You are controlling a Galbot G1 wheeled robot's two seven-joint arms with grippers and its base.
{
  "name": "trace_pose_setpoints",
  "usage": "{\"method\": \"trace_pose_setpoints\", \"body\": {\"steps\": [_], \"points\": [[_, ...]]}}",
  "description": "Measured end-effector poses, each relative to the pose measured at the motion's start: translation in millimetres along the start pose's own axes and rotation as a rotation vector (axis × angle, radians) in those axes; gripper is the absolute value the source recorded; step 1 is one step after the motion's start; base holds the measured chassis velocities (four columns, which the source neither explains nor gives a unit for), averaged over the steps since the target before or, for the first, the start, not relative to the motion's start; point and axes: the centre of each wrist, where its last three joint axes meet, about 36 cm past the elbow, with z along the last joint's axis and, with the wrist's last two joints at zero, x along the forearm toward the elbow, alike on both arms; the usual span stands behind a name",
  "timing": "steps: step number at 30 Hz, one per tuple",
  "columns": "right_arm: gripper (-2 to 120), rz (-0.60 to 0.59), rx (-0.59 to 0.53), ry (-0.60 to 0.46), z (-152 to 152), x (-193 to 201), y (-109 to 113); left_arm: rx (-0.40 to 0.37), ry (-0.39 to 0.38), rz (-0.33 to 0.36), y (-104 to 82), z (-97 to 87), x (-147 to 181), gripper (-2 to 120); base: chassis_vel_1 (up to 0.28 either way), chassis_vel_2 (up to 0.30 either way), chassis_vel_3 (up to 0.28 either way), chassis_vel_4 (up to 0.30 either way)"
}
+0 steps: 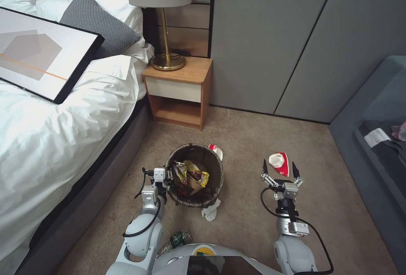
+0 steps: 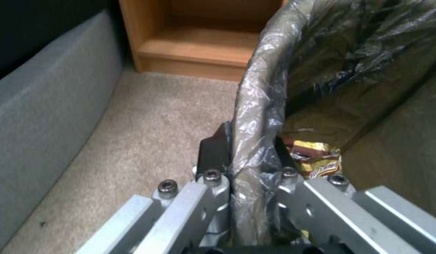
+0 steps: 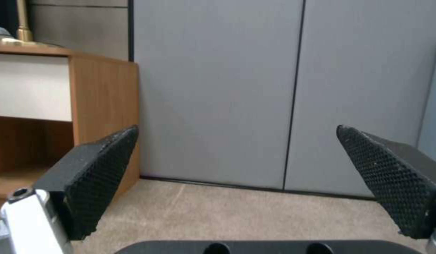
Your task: Pick up the trash bin, then pick up the garbage from the floor and place it into the trash bin.
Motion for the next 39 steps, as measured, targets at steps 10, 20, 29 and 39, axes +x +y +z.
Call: {"method": "trace_pose_setpoints", "body": {"steps": [10, 20, 29, 39], "points": [[100, -0.025, 0.016, -0.035, 4, -6, -3, -0.001, 0.0, 0.001, -0.1, 0.0, 0, 5, -0.108, 0.097, 0.103, -0.107], [100, -0.038, 0.043, -0.057, 7, -12, -8, -0.002, 0.0, 0.001, 0.0, 0.1, 0, 5, 0.0, 0.0, 0.0, 0.0], [100, -0.007, 0.112, -0.035, 2, -38, -29, -0.003, 0.0, 0.001, -0.1, -0.4, 1, 5, 0.0, 0.0, 0.0, 0.0], [100, -0.007, 0.148, -0.006, -5, -75, -50, -0.002, -0.002, -0.002, 0.3, -1.5, 1, 5, 0.0, 0.0, 0.0, 0.0]]}}
